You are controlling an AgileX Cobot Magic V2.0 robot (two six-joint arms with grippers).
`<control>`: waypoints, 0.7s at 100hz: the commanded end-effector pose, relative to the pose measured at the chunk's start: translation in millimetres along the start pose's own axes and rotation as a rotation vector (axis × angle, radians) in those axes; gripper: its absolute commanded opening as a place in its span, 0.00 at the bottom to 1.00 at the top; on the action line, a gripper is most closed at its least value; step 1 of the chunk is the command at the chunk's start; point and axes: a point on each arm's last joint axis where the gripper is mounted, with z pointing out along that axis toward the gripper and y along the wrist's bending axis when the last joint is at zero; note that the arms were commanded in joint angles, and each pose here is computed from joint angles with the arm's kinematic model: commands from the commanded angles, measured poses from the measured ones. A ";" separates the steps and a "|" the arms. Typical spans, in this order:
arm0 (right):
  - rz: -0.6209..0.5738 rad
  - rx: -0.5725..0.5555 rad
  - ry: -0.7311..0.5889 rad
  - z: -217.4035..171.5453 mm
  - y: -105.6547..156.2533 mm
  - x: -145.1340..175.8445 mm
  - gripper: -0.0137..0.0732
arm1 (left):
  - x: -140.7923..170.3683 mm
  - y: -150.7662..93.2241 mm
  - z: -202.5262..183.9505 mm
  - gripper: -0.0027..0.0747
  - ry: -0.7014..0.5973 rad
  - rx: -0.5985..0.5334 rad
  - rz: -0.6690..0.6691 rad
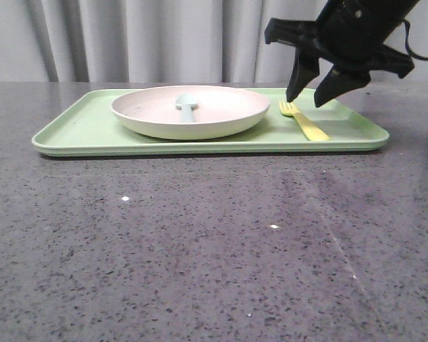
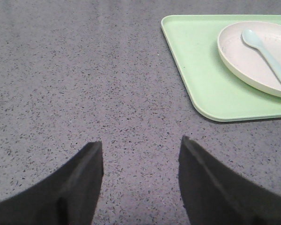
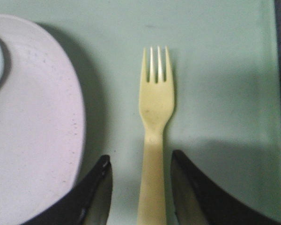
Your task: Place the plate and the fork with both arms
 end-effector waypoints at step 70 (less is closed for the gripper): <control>-0.272 0.172 -0.311 -223.8 -8.7 -1.2 0.53 | -13.7 -0.5 -3.8 0.51 -0.093 -0.004 -0.024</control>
